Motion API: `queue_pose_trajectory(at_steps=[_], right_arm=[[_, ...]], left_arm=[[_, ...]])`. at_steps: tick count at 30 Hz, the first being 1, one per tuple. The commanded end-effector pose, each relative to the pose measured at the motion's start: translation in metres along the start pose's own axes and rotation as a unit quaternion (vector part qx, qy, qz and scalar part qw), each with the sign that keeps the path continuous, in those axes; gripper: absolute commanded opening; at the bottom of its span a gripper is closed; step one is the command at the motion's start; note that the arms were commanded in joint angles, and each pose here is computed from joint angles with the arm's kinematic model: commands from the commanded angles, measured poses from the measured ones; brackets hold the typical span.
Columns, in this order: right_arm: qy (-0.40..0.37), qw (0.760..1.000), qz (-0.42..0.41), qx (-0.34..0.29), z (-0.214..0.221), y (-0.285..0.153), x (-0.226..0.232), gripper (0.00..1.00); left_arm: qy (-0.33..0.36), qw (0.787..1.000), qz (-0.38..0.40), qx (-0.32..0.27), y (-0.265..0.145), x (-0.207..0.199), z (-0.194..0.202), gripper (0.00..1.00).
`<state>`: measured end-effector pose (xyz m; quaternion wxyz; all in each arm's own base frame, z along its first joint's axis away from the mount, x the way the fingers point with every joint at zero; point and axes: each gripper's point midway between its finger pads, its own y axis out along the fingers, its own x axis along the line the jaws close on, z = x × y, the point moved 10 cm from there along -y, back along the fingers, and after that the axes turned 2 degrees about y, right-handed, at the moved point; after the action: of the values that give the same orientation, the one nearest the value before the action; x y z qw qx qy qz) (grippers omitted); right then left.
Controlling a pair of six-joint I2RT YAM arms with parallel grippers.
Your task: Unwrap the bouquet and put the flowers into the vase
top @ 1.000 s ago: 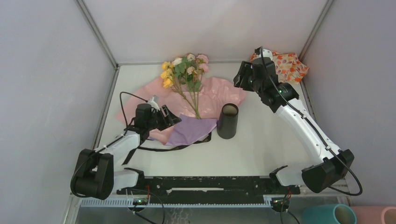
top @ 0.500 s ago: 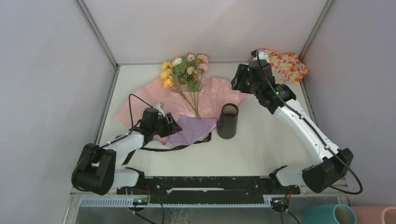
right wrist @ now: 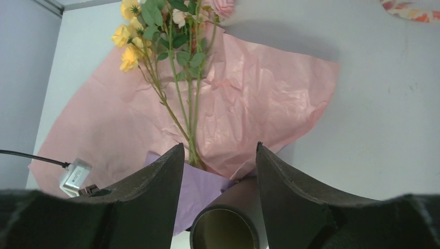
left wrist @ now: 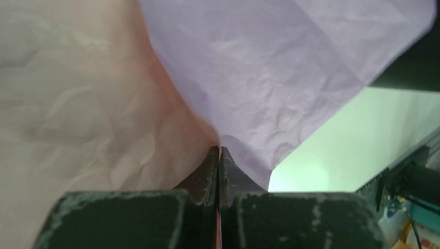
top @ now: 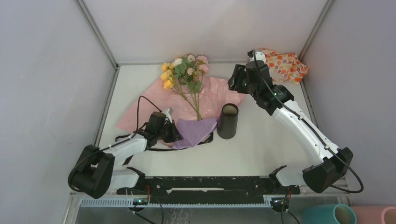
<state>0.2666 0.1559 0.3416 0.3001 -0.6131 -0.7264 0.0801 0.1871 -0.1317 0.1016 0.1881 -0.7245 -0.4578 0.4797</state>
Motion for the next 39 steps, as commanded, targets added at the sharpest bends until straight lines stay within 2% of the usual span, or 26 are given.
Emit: queue_pose_trajectory(at_steps=[1, 8, 14, 24, 30, 33, 35, 39], right_arm=[[0.004, 0.998, -0.033, -0.047, -0.013, -0.015, 0.012, 0.62], [-0.012, 0.997, -0.069, -0.04, -0.01, -0.023, 0.024, 0.62], [-0.054, 0.99, -0.131, -0.004, -0.002, -0.027, 0.056, 0.62], [-0.111, 0.965, -0.186, 0.146, 0.037, 0.013, 0.123, 0.58], [-0.12, 0.948, -0.191, 0.224, 0.074, 0.049, 0.138, 0.4], [-0.132, 0.94, -0.183, 0.255, 0.095, 0.058, 0.141, 0.24], [-0.14, 0.935, -0.175, 0.277, 0.112, 0.061, 0.14, 0.19], [-0.162, 0.921, -0.168, 0.311, 0.15, 0.051, 0.132, 0.17]], left_arm=[[0.058, 0.997, 0.044, -0.026, -0.022, -0.035, -0.011, 0.0], [0.105, 0.989, 0.079, -0.07, -0.061, -0.065, -0.006, 0.01], [0.127, 0.979, 0.124, -0.097, -0.074, -0.07, 0.009, 0.09], [0.163, 0.963, 0.19, -0.103, -0.063, -0.075, 0.049, 0.12], [0.172, 0.955, 0.219, -0.105, -0.072, -0.081, 0.067, 0.13], [0.17, 0.956, 0.22, -0.092, -0.07, -0.079, 0.075, 0.13], [0.168, 0.958, 0.218, -0.083, -0.068, -0.078, 0.081, 0.13], [0.172, 0.96, 0.209, -0.069, -0.064, -0.077, 0.089, 0.13]])
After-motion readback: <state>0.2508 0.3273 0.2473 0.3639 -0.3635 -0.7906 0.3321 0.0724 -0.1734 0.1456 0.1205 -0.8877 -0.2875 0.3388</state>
